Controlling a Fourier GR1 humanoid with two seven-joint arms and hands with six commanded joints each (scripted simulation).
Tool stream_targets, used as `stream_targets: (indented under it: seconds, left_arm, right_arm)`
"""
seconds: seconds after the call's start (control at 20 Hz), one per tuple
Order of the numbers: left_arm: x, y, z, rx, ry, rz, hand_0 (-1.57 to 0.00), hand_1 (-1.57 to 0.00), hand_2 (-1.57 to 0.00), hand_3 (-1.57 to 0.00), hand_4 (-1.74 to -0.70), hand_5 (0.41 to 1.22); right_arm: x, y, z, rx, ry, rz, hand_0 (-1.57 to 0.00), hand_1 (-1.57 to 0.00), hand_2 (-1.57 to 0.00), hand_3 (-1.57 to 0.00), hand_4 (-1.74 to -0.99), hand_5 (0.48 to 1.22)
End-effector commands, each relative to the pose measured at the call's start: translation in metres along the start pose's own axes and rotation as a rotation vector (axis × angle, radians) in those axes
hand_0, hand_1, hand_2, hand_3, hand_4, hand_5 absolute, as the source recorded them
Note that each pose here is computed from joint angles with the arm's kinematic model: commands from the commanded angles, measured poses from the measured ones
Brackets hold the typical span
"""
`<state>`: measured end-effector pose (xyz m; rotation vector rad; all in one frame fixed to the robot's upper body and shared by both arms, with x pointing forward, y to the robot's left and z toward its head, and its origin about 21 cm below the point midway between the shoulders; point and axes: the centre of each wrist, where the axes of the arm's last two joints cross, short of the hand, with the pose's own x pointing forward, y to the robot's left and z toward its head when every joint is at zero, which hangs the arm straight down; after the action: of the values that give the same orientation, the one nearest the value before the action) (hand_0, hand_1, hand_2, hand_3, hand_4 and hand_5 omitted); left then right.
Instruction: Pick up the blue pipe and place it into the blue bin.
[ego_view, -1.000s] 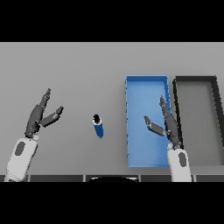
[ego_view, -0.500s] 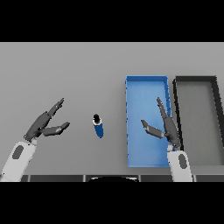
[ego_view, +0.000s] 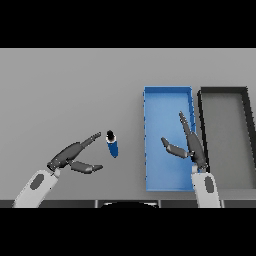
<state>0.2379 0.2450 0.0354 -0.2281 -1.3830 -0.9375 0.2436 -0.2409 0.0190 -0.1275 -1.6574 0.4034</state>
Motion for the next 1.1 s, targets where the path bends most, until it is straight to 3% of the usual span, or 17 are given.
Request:
stream_targets:
  seconds: [0.0, 0.2, 0.8, 0.95, 1.05]
  left_arm:
    - [0.000, -0.006, -0.007, -0.005, 0.006, 0.002, 0.00, 0.00, 0.00, 0.00, -1.11, 0.463]
    - [0.000, -0.021, -0.031, -0.007, -0.050, 0.021, 0.00, 0.00, 0.00, 0.00, -1.15, 0.486]
    - [-0.021, -0.050, -0.087, 0.041, -0.077, 0.092, 0.00, 0.00, -0.02, 0.00, -1.10, 0.517]
    - [-0.018, -0.053, -0.094, 0.027, -0.121, 0.194, 0.00, -0.04, -0.17, -0.11, -1.18, 0.601]
    - [-0.018, -0.059, -0.101, 0.015, -0.136, 0.247, -0.04, -0.25, -0.42, -0.35, -1.27, 0.675]
  right_arm:
    - [-0.002, 0.001, -0.001, -0.001, 0.018, -0.004, 0.00, 0.00, 0.00, 0.00, -1.212, 0.570]
    - [-0.001, 0.001, -0.003, -0.007, 0.013, -0.019, 0.00, 0.00, 0.00, 0.00, -1.211, 0.560]
    - [-0.006, -0.001, 0.004, -0.018, 0.017, -0.028, 0.00, 0.00, 0.00, 0.00, -1.195, 0.548]
    - [-0.002, -0.005, 0.000, -0.014, 0.015, -0.003, 0.00, 0.00, 0.00, 0.00, -1.186, 0.554]
    - [-0.005, -0.006, 0.001, -0.015, 0.020, -0.017, 0.00, 0.00, 0.00, 0.00, -1.196, 0.560]
